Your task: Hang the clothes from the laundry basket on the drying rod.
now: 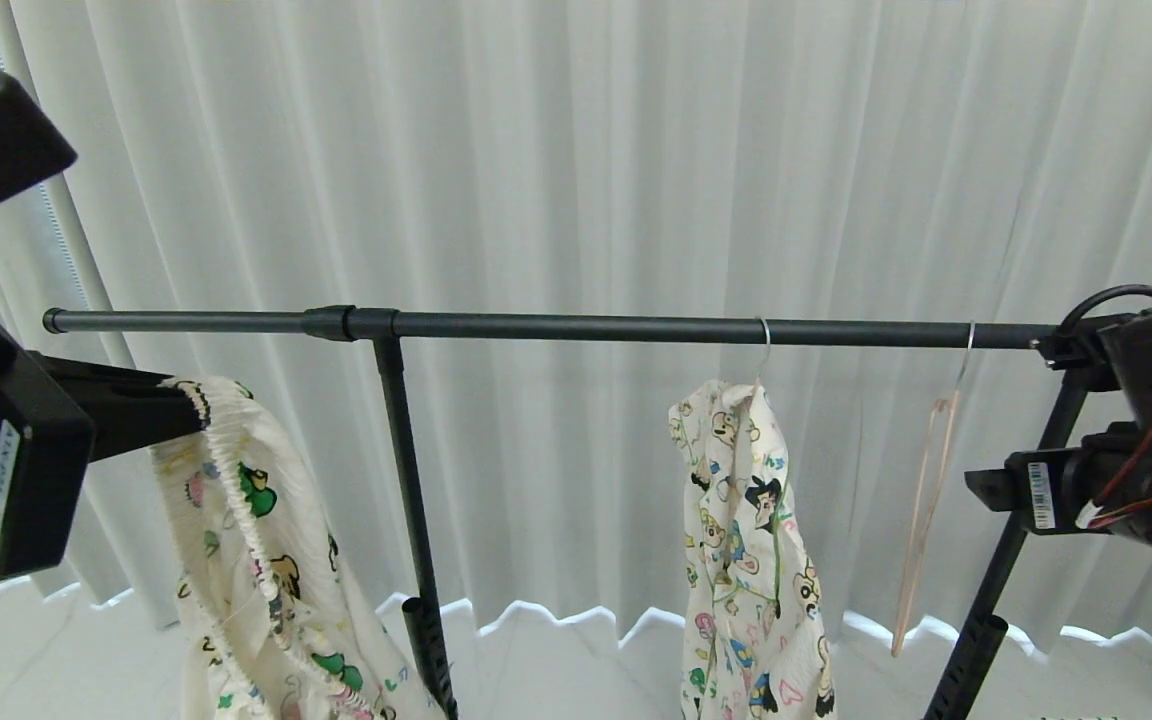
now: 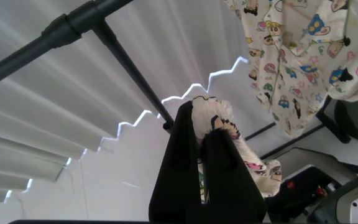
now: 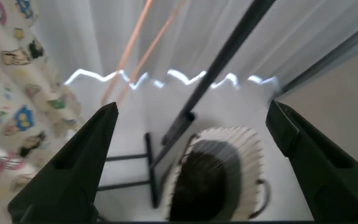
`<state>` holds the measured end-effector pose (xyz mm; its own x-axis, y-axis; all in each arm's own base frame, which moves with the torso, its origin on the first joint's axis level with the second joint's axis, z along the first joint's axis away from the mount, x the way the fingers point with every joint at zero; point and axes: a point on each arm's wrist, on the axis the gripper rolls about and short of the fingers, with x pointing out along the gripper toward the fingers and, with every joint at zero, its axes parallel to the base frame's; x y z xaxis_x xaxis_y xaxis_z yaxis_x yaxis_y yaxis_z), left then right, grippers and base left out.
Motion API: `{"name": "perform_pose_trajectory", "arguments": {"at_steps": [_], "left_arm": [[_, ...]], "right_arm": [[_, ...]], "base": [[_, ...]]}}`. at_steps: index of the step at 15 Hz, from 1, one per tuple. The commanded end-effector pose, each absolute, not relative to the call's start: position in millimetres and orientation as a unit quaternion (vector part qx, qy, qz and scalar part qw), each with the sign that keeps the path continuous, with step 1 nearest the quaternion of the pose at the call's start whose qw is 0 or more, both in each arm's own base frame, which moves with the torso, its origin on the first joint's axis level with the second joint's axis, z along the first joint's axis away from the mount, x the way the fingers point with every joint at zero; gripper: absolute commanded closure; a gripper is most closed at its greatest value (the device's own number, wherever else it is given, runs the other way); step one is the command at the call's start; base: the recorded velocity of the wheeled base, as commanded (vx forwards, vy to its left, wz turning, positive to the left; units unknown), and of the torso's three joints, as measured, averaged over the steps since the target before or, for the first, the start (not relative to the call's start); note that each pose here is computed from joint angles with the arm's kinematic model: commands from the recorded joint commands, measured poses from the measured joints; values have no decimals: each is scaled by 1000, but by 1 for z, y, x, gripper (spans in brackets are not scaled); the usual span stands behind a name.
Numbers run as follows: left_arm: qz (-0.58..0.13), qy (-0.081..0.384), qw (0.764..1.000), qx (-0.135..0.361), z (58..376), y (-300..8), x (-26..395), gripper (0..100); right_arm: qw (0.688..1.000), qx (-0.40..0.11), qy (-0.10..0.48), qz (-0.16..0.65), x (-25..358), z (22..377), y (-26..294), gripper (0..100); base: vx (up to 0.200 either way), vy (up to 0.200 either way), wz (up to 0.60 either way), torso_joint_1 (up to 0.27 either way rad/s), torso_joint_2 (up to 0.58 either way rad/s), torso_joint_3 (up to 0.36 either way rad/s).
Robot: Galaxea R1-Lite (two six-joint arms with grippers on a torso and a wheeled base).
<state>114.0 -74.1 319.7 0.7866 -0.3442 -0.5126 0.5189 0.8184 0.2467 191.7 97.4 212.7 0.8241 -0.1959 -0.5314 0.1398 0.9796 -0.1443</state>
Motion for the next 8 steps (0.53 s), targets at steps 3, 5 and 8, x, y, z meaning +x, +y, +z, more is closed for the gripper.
{"name": "perform_pose_trajectory", "arguments": {"at_steps": [3, 5, 8], "left_arm": [[-233, 235, 924, 193, 316, -75, 114, 100], [-233, 236, 923, 194, 316, -75, 115, 100], [-234, 241, 922, 196, 313, -75, 115, 100]], "right_arm": [[941, 15, 315, -124, 224, 189, 119, 0], [934, 52, 322, -145, 235, 180, 125, 0], [923, 77, 338, -168, 245, 163, 132, 0]], "base": [[0, 0, 0, 0, 0, 0], [0, 0, 0, 0, 0, 0], [0, 0, 0, 0, 0, 0]]}}
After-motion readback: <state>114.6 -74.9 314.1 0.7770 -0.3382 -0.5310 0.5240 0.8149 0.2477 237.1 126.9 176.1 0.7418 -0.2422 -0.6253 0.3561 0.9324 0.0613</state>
